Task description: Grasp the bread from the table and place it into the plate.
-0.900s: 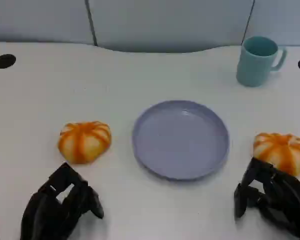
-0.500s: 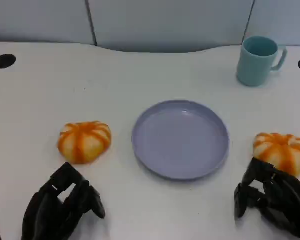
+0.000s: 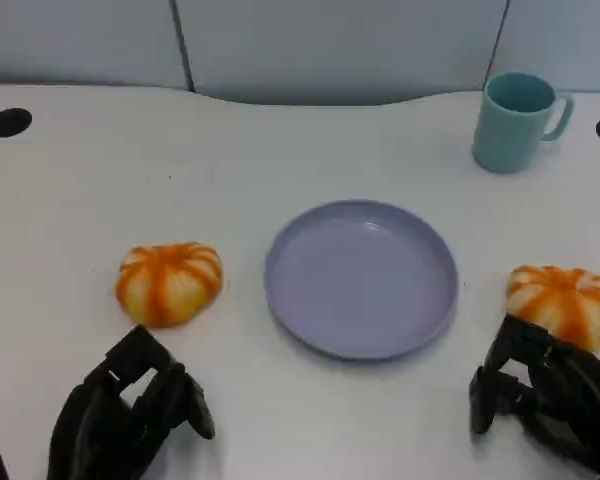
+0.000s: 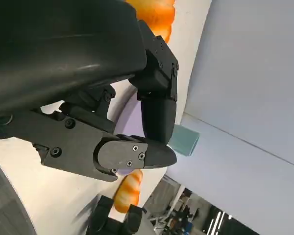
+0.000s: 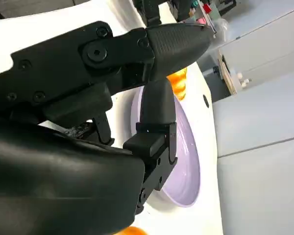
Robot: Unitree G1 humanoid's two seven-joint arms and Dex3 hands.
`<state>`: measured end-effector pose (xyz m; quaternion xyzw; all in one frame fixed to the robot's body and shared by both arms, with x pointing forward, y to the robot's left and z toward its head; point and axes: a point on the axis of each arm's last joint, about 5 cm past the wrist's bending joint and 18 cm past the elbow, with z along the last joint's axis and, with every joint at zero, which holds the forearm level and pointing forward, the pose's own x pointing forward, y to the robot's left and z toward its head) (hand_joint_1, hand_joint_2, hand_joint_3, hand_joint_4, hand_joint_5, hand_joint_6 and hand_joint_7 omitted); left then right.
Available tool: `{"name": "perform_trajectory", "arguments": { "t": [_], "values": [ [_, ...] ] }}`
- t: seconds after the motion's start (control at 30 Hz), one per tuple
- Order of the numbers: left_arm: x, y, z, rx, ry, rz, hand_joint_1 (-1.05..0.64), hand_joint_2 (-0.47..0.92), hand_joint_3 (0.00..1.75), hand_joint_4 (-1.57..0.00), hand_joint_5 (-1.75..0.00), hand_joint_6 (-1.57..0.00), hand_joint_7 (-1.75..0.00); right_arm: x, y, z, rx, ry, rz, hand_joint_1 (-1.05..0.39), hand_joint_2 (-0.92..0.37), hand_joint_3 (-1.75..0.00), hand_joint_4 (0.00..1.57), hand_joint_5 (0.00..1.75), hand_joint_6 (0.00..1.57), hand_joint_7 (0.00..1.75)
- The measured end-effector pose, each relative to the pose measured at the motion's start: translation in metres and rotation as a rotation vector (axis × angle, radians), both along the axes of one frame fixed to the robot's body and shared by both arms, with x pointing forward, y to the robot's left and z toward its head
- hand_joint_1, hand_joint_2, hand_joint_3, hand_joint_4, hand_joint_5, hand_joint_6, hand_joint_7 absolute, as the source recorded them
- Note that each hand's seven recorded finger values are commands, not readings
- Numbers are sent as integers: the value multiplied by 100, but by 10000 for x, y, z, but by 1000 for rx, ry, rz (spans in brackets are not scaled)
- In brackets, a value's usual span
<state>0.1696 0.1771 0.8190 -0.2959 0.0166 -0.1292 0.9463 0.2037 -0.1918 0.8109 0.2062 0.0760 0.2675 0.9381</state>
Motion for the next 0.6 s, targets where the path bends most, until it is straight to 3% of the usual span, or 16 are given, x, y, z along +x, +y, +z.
{"name": "perform_trajectory", "arguments": {
  "t": [0.27,0.3,0.4,0.47,0.57,0.6],
  "values": [
    [1,18,15,54,-6,16,-53,92,29,-78,-175,-53,-174,5,5,-1,-2,1,-4,-55,-92,-22,69,174,56,155],
    [1,26,19,65,-11,20,-55,92,27,-63,-175,-50,-155,6,6,0,-2,2,-6,-55,-92,-21,69,174,56,155],
    [8,82,78,204,-82,40,-55,92,24,-50,-167,-48,-129,17,27,3,3,2,-4,-55,-92,-22,69,174,56,155],
    [21,126,139,296,-148,57,-53,92,18,-52,-127,-55,-74,21,32,3,4,3,-3,-55,-92,-23,69,174,56,156],
    [38,166,238,443,-255,71,-54,92,14,-52,-84,-55,-26,24,42,-1,5,0,-6,-53,-92,-25,69,174,56,156],
    [44,174,273,501,-288,73,-54,92,13,-52,-78,-55,-20,27,46,-3,6,-2,-6,-53,-92,-26,69,174,56,156]
  ]
}}
